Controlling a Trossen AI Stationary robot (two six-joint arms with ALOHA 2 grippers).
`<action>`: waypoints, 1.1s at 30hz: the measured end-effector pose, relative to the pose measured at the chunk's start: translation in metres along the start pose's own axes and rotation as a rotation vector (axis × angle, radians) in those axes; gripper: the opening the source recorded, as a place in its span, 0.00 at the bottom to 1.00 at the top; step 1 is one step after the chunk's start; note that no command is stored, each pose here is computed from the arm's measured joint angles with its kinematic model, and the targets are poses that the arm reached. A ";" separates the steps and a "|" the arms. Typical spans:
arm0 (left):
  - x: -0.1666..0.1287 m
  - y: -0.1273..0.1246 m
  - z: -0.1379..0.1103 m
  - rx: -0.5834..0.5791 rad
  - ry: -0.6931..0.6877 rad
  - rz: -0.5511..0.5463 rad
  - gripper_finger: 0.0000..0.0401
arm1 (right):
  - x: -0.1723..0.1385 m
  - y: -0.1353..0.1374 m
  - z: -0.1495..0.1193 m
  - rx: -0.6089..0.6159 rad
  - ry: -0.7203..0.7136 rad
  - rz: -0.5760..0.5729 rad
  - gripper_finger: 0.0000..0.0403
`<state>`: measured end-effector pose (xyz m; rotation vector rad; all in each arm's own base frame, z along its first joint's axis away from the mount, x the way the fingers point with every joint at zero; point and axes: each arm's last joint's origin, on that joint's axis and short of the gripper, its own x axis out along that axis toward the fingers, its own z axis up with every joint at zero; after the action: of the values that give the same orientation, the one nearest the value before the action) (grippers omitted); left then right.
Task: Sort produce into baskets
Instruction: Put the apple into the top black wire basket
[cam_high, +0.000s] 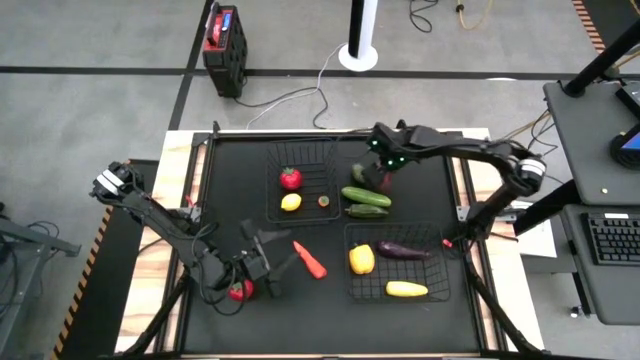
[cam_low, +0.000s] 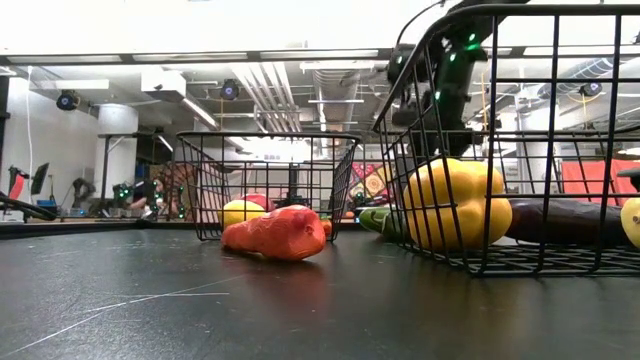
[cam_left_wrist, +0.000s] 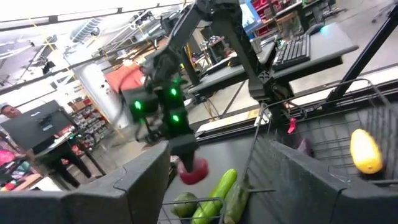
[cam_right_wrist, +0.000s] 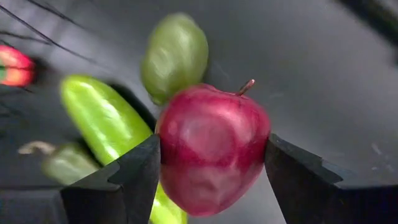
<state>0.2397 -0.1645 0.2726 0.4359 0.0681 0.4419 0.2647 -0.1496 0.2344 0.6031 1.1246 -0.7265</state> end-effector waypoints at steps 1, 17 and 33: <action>0.000 0.000 0.000 -0.009 -0.006 -0.011 0.62 | -0.007 -0.001 0.000 0.001 -0.020 0.008 0.62; 0.007 -0.003 -0.003 -0.035 -0.104 -0.218 0.62 | -0.096 0.024 -0.031 -0.098 -0.536 0.317 0.62; 0.044 0.020 -0.028 -0.331 -0.170 -0.346 0.62 | -0.084 0.100 -0.096 -0.469 -1.044 0.754 0.62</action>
<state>0.2670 -0.1189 0.2571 0.1285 -0.0933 0.0696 0.2649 0.0025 0.2898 0.1421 0.0308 -0.0392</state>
